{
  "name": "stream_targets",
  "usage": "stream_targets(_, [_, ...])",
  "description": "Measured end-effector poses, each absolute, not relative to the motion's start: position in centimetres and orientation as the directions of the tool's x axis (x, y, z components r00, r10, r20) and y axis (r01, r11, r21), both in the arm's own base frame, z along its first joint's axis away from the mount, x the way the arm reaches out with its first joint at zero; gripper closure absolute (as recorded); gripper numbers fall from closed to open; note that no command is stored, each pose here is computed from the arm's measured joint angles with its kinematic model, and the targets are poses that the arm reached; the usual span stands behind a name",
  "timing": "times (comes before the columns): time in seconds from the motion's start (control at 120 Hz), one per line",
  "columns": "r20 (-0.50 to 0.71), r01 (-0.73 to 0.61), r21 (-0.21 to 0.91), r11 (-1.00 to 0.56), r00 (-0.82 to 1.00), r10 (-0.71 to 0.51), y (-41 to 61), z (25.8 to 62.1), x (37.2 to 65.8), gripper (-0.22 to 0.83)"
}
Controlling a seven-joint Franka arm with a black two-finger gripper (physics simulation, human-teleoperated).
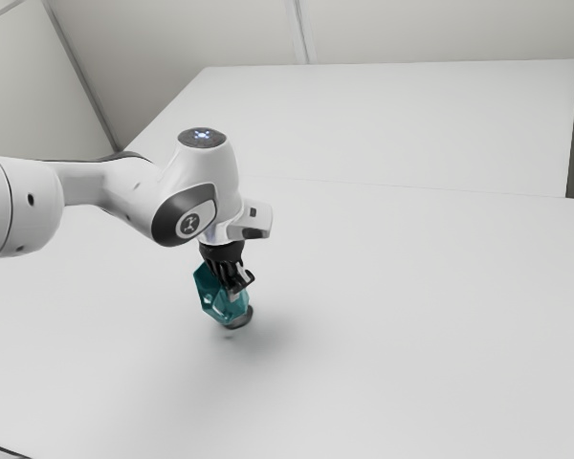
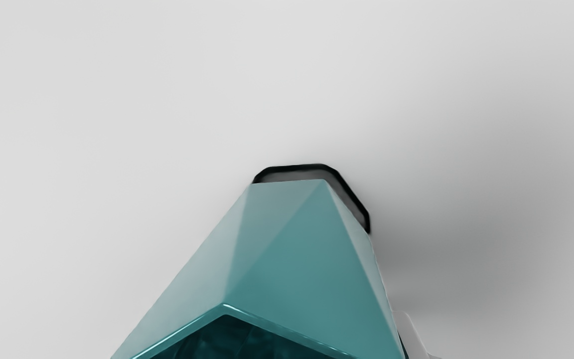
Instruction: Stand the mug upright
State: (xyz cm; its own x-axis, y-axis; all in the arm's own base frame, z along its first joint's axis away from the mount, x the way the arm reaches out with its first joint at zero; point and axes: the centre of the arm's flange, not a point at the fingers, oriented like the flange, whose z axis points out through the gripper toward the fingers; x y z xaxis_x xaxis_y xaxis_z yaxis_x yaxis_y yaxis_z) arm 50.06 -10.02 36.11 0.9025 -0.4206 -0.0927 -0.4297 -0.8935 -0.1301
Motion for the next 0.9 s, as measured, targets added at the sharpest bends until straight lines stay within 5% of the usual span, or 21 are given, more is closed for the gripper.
stream_targets(0.233, [-0.096, -0.412, -0.132, -0.901, 0.91, -0.402, -9.85, 35.68, 50.16, 0.78])
stream_targets(0.9, [-0.086, -0.391, -0.121, -0.912, 0.92, -0.383, -9.34, 36.09, 50.4, 0.28])
